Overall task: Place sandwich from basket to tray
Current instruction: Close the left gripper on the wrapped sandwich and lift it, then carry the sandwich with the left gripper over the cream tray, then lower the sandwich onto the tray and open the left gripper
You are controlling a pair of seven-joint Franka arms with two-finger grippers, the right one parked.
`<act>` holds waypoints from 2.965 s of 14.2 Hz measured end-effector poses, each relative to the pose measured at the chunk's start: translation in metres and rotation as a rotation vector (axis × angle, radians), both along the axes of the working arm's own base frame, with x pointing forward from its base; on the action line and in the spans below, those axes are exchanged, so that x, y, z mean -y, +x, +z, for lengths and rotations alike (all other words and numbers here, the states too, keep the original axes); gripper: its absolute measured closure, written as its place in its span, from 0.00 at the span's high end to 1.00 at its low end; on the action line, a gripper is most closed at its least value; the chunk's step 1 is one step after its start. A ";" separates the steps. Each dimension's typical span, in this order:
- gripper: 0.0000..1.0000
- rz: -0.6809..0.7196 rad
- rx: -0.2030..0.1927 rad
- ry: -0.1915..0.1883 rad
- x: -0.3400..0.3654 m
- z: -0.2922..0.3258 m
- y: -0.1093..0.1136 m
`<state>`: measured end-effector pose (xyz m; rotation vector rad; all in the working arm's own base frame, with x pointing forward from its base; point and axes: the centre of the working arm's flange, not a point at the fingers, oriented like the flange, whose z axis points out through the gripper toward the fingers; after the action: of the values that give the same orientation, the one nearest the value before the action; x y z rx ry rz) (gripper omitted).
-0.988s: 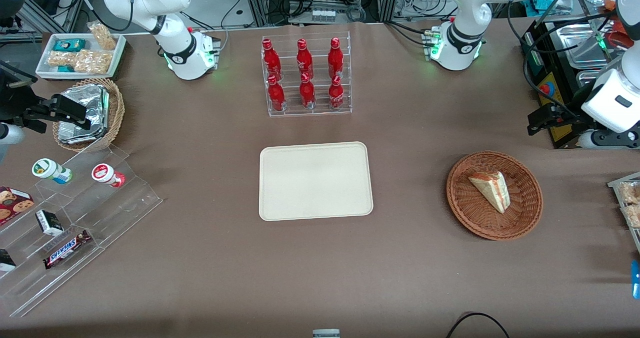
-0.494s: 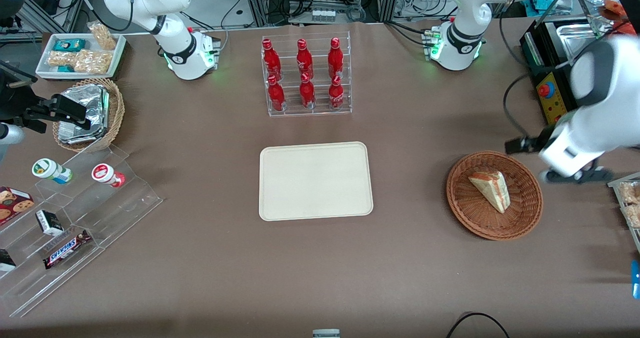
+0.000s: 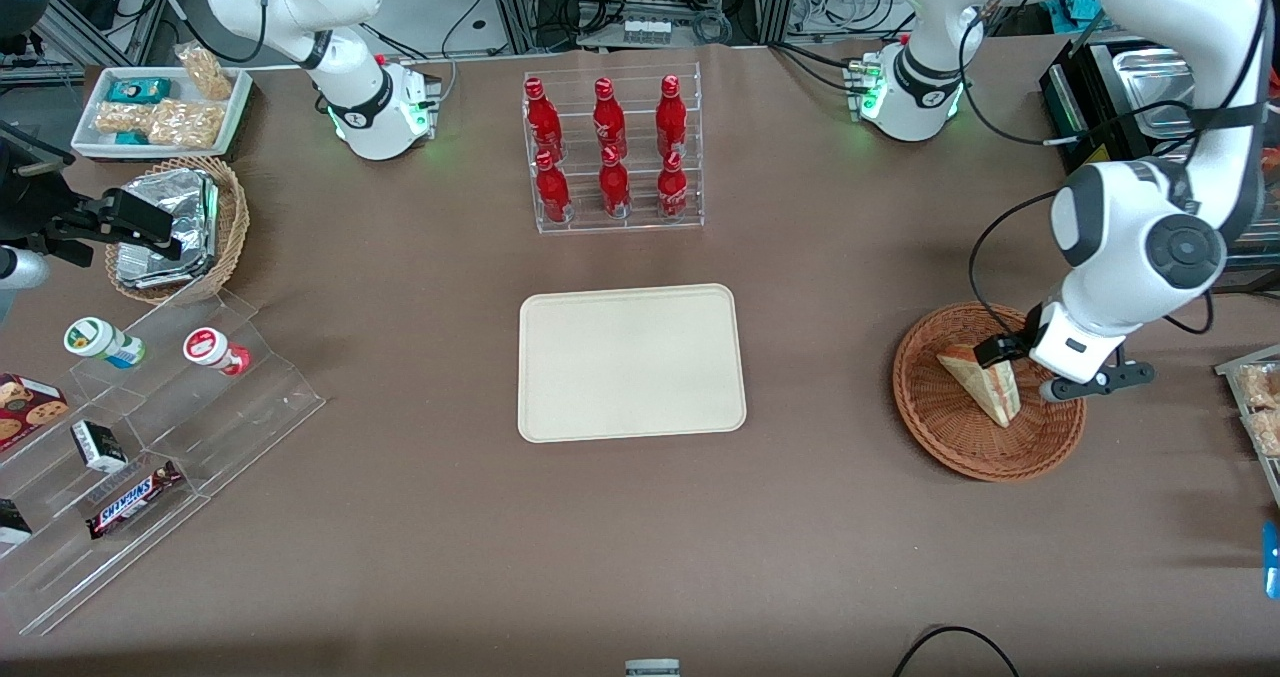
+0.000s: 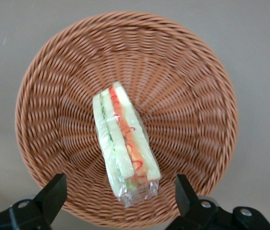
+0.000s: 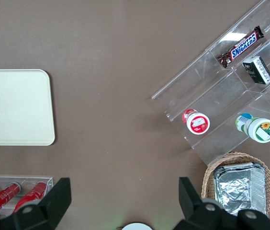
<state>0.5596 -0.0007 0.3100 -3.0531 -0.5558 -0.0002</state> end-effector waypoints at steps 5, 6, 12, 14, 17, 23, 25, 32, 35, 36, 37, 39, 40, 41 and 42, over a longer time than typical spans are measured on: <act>1.00 0.326 0.026 -0.002 0.002 -0.014 -0.003; 1.00 0.338 0.024 -0.001 0.002 -0.023 -0.003; 0.40 0.394 -0.036 0.015 0.003 -0.036 0.001; 0.30 0.385 -0.103 0.033 0.007 0.001 0.018; 0.16 0.164 -0.162 0.026 0.036 0.070 0.037; 0.14 -0.309 -0.194 -0.021 0.209 0.056 0.011; 0.14 -0.315 -0.169 -0.024 0.280 0.042 0.002; 0.14 -0.205 -0.095 -0.085 0.478 -0.010 -0.031; 0.14 -0.195 -0.084 -0.101 0.518 -0.029 -0.050; 0.14 -0.195 -0.074 -0.098 0.526 -0.032 -0.055; 0.14 -0.194 -0.059 -0.081 0.531 -0.035 -0.059; 0.14 -0.187 -0.031 -0.055 0.536 -0.039 -0.063; 0.14 -0.188 -0.027 -0.050 0.538 -0.041 -0.065; 0.14 -0.187 -0.025 -0.051 0.541 -0.044 -0.067; 0.14 -0.183 -0.018 -0.059 0.543 -0.047 -0.069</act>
<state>0.4910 -0.5441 0.2628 -3.1457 -0.2787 0.0397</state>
